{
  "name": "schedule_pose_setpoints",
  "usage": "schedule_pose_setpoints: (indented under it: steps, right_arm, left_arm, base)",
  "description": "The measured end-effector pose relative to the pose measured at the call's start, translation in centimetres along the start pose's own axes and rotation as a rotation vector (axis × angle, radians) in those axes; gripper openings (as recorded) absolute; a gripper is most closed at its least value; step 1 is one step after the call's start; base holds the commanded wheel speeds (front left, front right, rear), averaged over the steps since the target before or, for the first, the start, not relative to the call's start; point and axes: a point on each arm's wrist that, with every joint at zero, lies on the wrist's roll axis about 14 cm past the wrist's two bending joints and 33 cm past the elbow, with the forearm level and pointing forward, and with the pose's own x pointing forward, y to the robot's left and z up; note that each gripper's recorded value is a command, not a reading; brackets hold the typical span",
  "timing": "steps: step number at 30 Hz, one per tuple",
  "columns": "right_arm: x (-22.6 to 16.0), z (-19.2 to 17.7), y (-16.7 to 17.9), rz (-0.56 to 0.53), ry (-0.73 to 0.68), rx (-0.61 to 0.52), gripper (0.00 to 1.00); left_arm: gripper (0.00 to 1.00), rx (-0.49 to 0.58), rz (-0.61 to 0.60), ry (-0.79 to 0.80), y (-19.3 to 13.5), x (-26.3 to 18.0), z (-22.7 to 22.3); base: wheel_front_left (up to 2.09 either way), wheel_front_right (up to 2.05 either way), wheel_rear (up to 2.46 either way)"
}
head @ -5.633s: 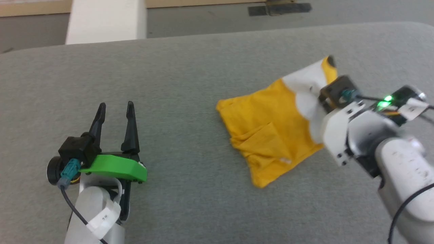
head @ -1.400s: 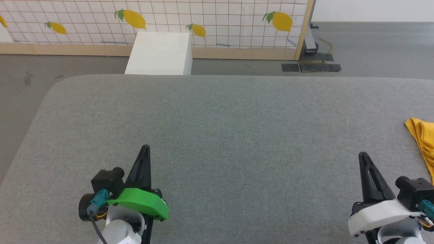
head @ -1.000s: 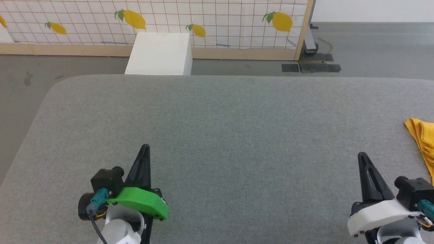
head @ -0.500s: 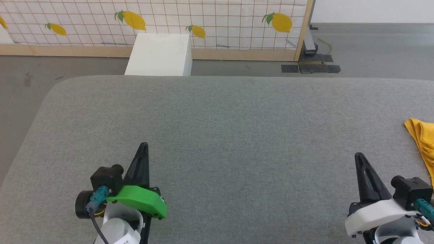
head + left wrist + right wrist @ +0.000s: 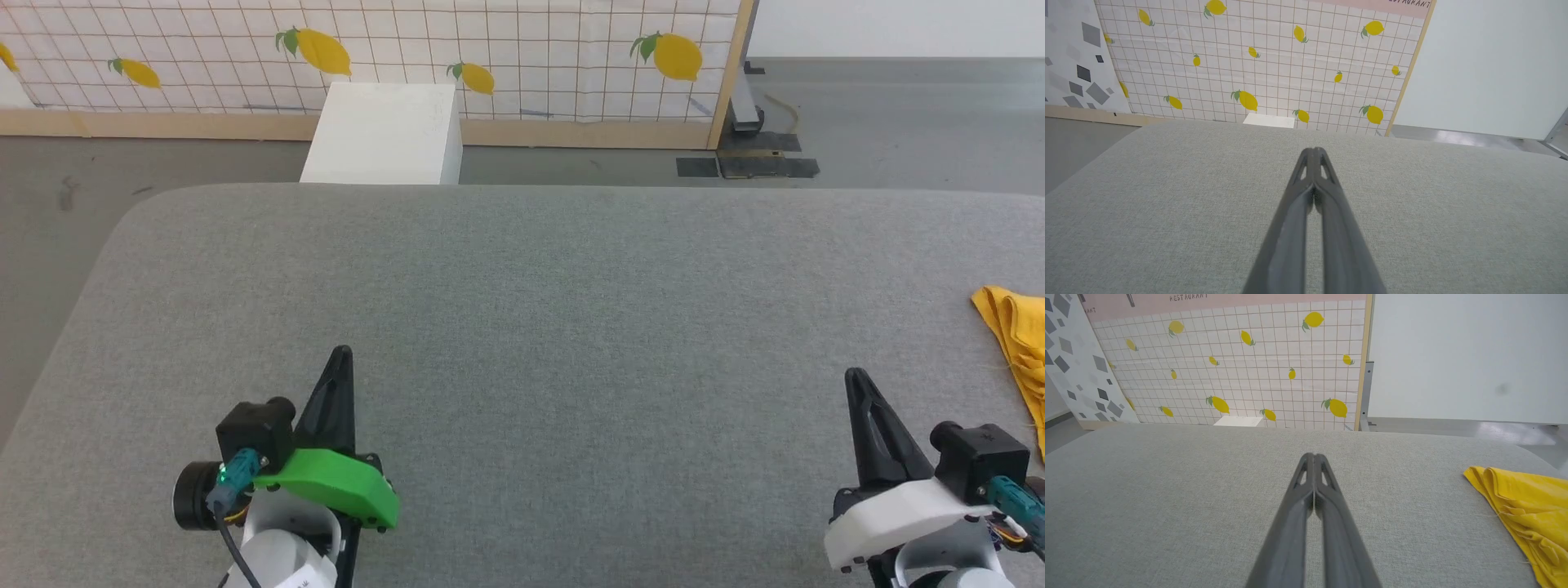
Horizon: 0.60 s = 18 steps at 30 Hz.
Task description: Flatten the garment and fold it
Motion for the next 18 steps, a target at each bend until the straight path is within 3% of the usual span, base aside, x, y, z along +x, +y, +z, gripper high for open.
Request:
schedule_pose_setpoints:
  steps: [18]
  right_arm:
    - [0.04,-0.05,0.53,0.016,0.012,-0.017,0.00]
  left_arm:
    - [0.00,0.047,0.018,0.015,0.45,-0.35,0.30]
  base:
    - [0.00,0.00,0.00]
